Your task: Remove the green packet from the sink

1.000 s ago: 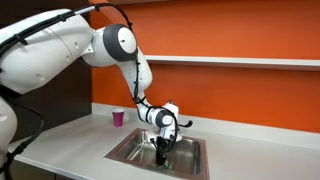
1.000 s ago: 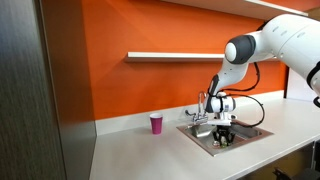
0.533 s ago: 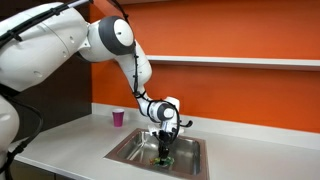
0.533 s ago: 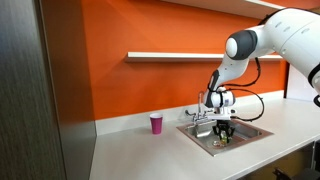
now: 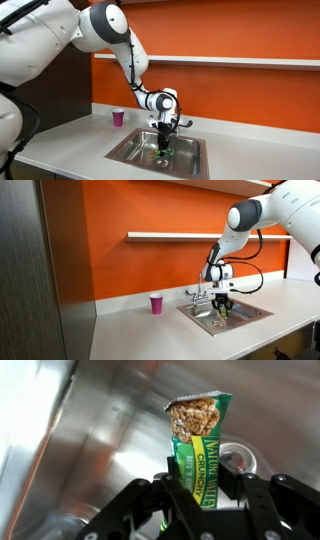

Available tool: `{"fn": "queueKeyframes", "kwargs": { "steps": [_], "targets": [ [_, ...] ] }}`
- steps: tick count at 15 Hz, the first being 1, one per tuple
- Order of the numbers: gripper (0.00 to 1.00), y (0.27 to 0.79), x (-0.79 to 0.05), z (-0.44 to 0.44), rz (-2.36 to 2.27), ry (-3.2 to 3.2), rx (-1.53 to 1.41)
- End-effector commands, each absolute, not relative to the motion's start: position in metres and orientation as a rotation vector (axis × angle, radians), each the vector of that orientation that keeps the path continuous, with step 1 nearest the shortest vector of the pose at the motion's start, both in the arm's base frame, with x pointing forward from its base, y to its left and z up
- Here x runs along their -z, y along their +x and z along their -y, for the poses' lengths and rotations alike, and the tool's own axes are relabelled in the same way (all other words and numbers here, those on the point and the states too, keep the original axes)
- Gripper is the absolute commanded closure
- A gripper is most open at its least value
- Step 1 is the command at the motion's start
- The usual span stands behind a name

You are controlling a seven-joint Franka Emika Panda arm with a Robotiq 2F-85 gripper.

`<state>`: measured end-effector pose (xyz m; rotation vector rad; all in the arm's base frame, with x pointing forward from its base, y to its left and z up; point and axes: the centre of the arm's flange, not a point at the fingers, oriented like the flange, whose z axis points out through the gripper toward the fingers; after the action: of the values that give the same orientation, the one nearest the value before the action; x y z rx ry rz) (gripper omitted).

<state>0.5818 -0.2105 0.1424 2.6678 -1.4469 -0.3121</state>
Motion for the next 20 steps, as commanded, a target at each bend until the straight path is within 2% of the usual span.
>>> {"fn": "queueKeyframes", "kwargs": {
  "steps": [1, 20],
  "targets": [
    [0.84, 0.567, -0.172, 0.195, 1.342, 2.676, 0.312],
    [0.84, 0.511, -0.246, 0.08, 0.258, 2.953, 0.011]
  ]
}}
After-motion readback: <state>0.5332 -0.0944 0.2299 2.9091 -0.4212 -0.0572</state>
